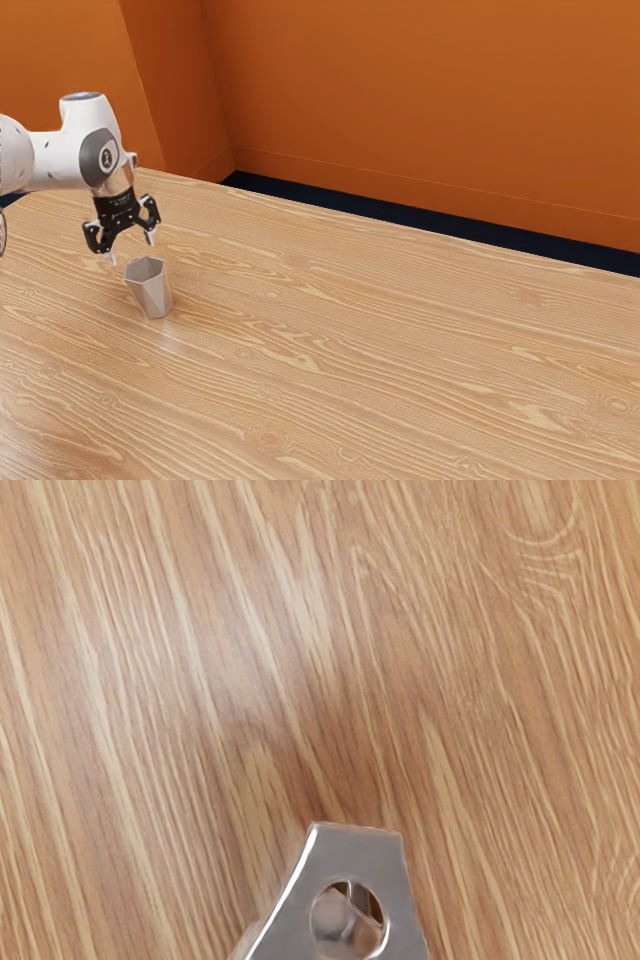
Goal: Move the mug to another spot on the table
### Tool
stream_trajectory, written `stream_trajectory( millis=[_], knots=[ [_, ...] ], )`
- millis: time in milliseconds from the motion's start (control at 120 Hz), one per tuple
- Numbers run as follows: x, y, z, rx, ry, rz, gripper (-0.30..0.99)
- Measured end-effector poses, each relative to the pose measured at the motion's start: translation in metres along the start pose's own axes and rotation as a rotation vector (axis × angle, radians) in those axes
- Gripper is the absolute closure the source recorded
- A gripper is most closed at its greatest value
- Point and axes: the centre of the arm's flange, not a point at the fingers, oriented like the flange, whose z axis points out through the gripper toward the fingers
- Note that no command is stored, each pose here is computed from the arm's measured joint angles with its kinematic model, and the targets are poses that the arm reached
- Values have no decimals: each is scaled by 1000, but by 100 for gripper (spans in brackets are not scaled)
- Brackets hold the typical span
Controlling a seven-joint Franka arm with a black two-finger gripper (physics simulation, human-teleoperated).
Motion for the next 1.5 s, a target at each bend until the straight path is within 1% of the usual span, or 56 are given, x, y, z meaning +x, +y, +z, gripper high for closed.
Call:
stream_trajectory(
  millis=[200,308,467,625,850,883,1067,1208,1283,1367,1442,1500],
  knots=[
    [9,1,20,-12,21,-15,24],
    [10,1,35,-5,15,-16,30],
    [12,2,44,-10,13,-14,35],
    [10,0,49,-9,10,-10,48],
    [6,0,51,-6,9,-9,54],
    [6,0,50,-6,8,-9,53],
    [4,-5,45,-18,-4,-28,60],
    [-2,-9,39,-50,-34,-49,61],
    [-8,-17,41,-73,-63,-69,64],
    [-16,-20,36,-106,-81,-77,67],
    [-23,-22,26,-145,-96,-85,63],
    [-28,-22,17,-176,-105,-87,65]
  ],
)
